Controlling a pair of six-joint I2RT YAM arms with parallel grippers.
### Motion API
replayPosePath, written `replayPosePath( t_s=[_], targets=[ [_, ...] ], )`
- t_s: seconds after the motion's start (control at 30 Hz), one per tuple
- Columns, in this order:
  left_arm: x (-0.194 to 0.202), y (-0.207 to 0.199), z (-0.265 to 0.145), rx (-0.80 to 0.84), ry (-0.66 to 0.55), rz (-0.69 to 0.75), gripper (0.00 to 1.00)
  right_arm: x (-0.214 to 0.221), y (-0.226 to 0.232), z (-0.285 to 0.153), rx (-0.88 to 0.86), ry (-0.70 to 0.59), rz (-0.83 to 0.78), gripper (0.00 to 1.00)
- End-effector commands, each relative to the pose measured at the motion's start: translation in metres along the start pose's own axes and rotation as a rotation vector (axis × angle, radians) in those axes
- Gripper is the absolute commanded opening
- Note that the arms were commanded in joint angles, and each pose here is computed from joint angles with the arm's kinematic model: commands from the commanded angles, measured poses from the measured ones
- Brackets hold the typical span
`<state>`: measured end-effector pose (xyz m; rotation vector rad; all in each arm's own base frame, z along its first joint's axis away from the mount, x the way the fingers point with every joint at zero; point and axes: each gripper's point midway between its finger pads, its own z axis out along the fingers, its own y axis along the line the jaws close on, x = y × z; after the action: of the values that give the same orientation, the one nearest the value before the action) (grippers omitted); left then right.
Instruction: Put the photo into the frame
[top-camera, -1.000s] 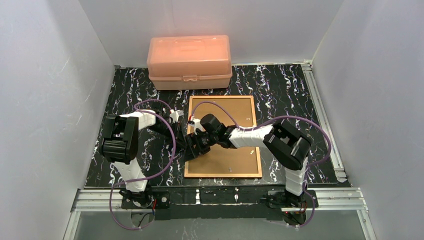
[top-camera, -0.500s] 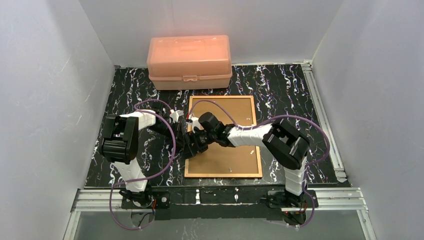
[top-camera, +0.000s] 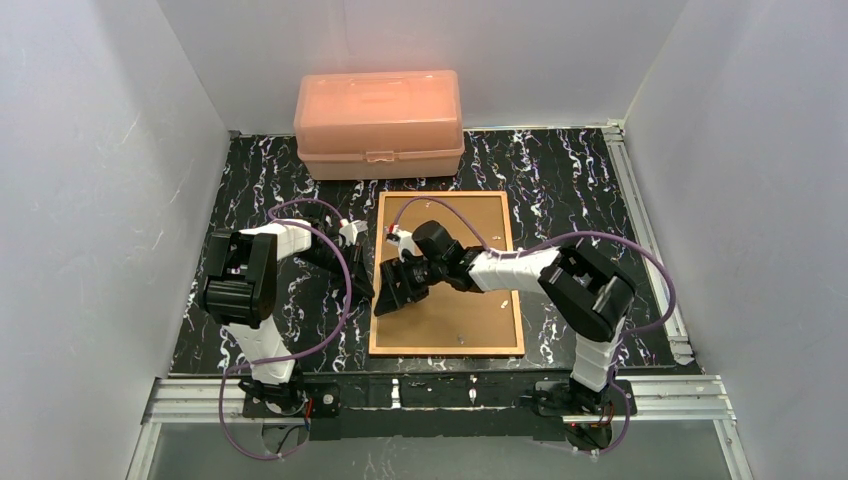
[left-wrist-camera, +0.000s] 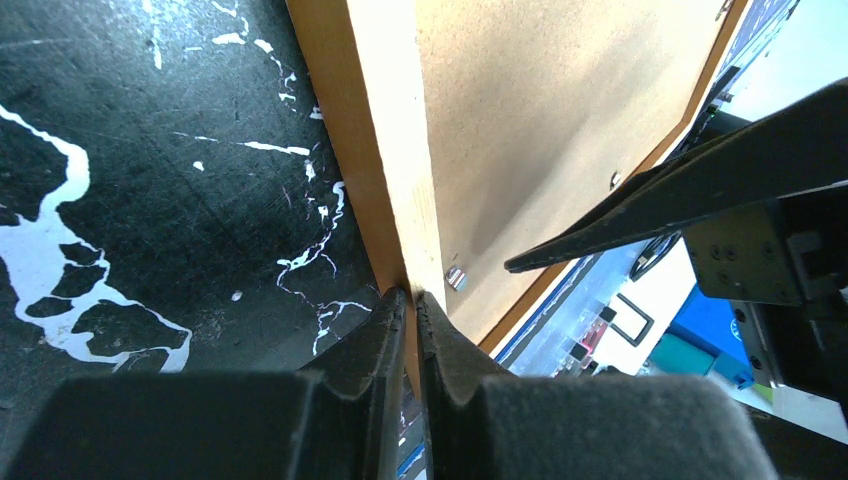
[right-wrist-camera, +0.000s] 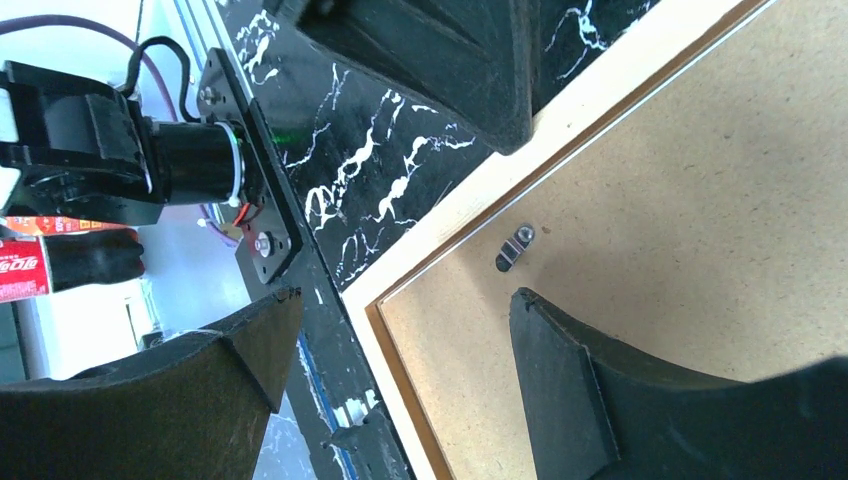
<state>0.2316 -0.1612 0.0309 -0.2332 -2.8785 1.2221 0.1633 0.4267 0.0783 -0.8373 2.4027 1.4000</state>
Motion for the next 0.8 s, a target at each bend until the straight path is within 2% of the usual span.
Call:
replayPosePath(
  t_s=[0.0,0.77],
  targets=[
    [0.003,0.001,0.001,-0.010,0.023,0.000,0.06,0.002,0.003,0.006,-0.036,0.006,-0.021,0.83],
    [0.003,-0.001,0.000,-0.004,0.021,0.002,0.05,0.015,0.003,0.022,-0.067,0.031,-0.002,0.81]
  ],
)
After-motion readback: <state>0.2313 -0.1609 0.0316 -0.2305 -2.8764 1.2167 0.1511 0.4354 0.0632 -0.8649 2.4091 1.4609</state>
